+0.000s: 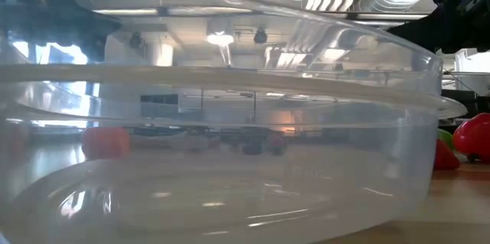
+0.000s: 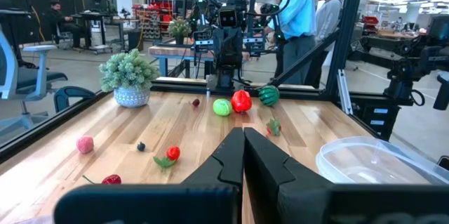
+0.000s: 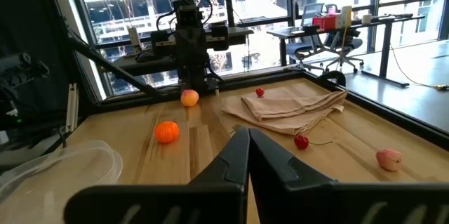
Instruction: Pick and placing Produce into tupperware
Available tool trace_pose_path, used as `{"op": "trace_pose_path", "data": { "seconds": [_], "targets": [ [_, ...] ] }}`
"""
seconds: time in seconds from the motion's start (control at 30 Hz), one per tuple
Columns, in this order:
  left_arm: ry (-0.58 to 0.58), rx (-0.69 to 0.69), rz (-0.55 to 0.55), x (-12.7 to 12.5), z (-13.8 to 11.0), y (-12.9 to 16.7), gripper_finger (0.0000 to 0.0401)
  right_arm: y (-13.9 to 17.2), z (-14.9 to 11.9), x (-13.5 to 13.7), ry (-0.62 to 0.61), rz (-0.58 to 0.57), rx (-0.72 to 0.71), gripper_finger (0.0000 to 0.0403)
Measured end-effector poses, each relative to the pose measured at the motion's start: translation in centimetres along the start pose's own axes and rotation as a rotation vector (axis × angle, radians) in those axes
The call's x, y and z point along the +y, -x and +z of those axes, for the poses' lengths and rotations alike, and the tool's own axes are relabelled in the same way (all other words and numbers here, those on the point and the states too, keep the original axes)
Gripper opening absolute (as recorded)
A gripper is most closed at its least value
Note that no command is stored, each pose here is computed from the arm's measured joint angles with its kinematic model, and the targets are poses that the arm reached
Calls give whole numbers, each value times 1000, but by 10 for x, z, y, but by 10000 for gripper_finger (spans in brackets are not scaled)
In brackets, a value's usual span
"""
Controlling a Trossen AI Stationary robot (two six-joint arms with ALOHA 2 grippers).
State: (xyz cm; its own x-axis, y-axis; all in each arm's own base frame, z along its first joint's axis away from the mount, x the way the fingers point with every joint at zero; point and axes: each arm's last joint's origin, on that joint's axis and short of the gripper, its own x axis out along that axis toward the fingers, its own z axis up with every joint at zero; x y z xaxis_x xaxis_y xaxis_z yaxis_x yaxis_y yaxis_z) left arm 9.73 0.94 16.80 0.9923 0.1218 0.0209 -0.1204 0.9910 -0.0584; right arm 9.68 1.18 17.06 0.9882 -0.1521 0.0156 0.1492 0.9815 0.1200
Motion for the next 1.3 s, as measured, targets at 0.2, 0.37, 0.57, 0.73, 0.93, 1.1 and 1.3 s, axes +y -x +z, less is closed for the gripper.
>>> {"op": "trace_pose_path", "data": {
  "seconds": [0.2,0.37,0.57,0.73,0.93,1.1,1.3],
  "targets": [
    [0,0,0,0,0,0,1,0,0,0,17,-4,0,0],
    [0,0,0,0,0,0,1,0,0,0,18,-3,0,0],
    [0,0,0,0,0,0,1,0,0,0,-27,-4,-1,0],
    [0,0,0,0,0,0,1,0,0,0,-100,-11,-2,0],
    [0,0,0,0,0,0,1,0,0,0,-193,-13,-6,0],
    [0,0,0,0,0,0,1,0,1,0,-203,-16,-10,0],
    [1,-27,-1,0,3,0,1,0,5,0,-221,-21,-55,0]
  ]
}}
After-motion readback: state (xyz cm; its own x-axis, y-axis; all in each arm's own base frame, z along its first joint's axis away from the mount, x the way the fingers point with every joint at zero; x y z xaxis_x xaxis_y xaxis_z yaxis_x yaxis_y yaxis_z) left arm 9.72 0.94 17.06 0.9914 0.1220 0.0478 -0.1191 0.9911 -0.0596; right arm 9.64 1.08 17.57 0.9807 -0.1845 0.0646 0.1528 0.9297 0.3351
